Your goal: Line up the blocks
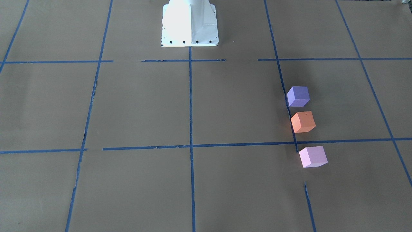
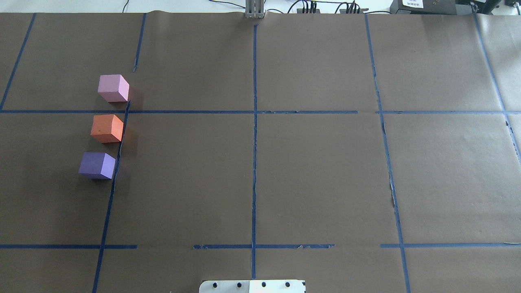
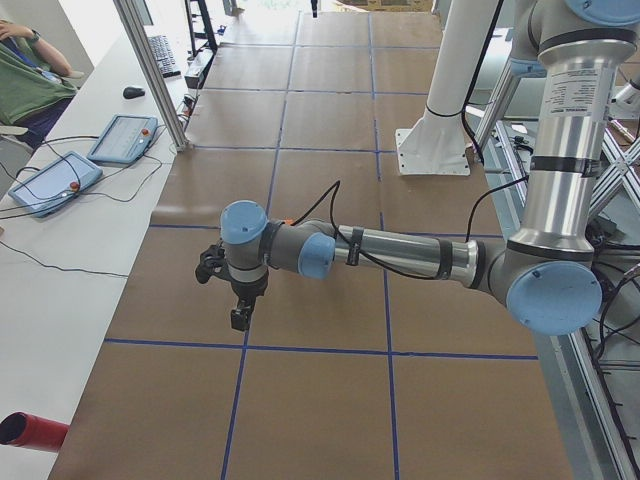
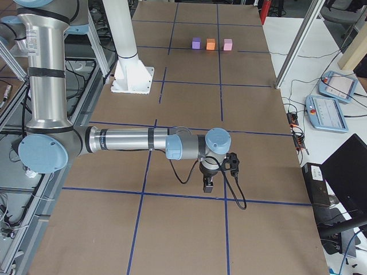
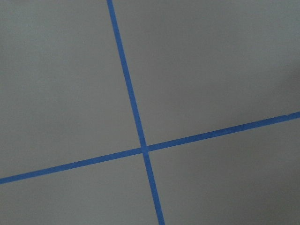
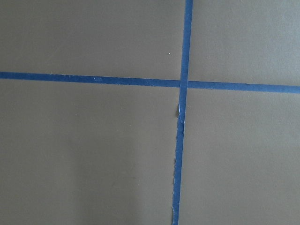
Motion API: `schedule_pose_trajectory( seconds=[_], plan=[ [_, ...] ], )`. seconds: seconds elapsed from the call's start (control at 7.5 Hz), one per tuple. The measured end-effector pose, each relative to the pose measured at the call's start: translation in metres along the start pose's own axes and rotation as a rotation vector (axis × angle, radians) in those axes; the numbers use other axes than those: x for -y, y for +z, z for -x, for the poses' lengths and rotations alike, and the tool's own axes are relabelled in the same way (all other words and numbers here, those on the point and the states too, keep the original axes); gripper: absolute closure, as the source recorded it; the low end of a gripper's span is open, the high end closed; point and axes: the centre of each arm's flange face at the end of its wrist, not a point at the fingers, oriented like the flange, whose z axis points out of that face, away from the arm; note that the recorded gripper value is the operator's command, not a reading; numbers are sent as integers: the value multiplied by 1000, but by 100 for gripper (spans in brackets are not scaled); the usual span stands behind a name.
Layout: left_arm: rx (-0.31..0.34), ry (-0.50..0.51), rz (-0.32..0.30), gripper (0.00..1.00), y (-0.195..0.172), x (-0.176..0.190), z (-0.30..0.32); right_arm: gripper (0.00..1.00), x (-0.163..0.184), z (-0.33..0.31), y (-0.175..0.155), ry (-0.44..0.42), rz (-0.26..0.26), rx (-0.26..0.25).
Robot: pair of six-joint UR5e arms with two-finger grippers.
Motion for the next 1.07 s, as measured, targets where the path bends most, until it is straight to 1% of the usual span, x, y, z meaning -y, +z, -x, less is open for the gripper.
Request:
schedule_pose_trajectory(
  seconds=[0.13,0.4,0.67,1.07],
  plan=[
    [-21,3,4,0,2,-9,24,0,0,0,0,0,0,0],
    [-28,-16,-2,0,-3,-23,51,0,0,0,0,0,0,0],
    [-26,-33,7,0,1,-37,60,0,0,0,0,0,0,0],
    [-25,-41,10,0,2,-41,61,0,0,0,0,0,0,0]
  ],
)
